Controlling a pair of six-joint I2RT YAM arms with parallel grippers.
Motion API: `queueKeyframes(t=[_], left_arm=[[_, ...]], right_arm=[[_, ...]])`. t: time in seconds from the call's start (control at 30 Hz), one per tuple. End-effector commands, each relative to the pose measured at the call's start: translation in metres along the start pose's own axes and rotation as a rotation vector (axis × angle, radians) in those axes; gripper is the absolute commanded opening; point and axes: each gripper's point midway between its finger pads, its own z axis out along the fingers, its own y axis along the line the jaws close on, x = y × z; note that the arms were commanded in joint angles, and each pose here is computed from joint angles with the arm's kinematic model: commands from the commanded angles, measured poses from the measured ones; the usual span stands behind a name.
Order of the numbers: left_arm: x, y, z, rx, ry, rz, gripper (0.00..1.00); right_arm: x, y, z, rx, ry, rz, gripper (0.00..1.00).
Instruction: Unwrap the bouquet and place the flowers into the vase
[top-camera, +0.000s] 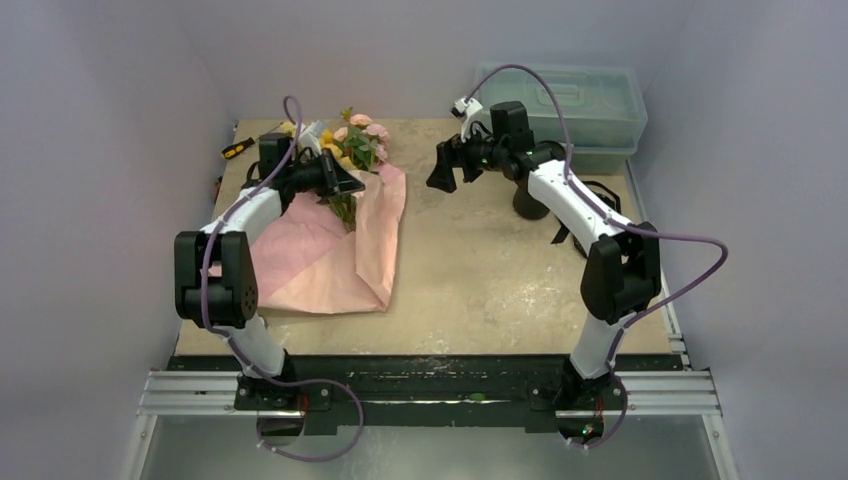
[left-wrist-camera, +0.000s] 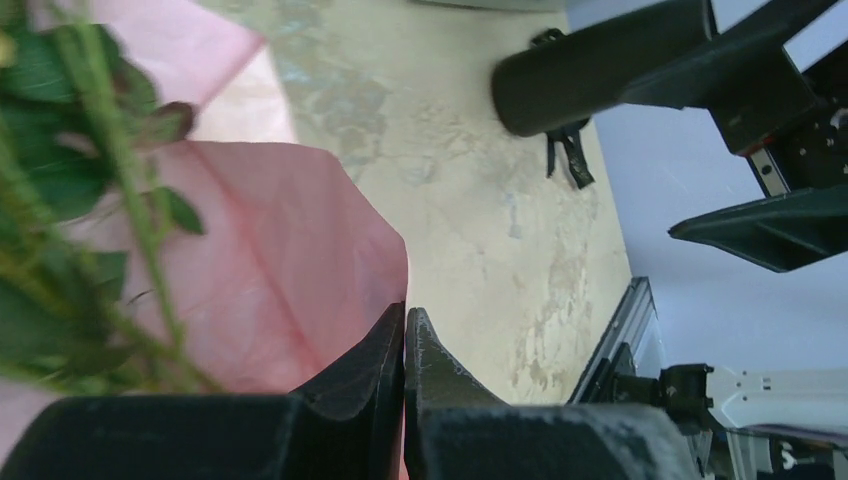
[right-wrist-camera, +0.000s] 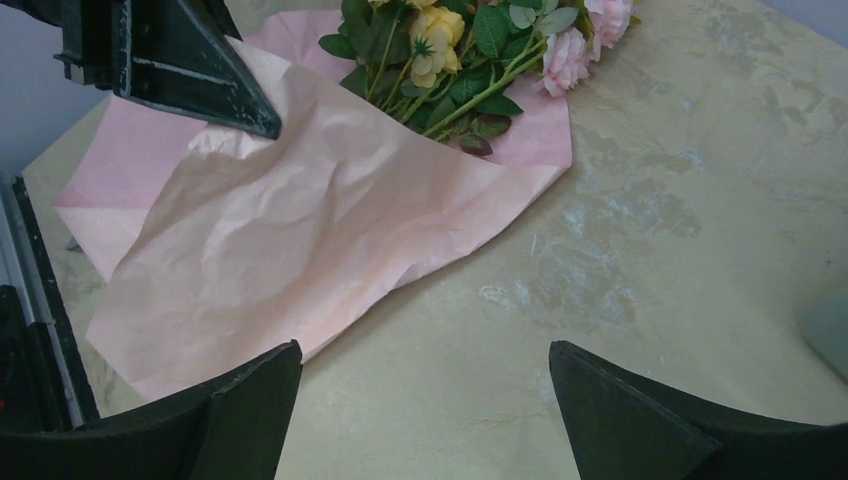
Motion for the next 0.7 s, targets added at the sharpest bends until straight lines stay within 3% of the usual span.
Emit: queueKeyframes(t=[0.0,0.33,0.67], left_arm=[[-0.001,-0.055,0.031,0.143,0.019,0.085,0.0],[0.052,-0.099,0.135,0.281,0.132,0.135,0.0],[0.119,-0.093,0.205,0.333,0.25,0.103,0.0]], right_arm=[[-0.033,0.007,-0.03,0.01,-0.075,-0.04,0.98],[-0.031,0.007,-0.078,0.108,-0.086,-0.109,0.98],[-0.006,0.006,-0.092,0.154,-0.031,-0.149,0.98]])
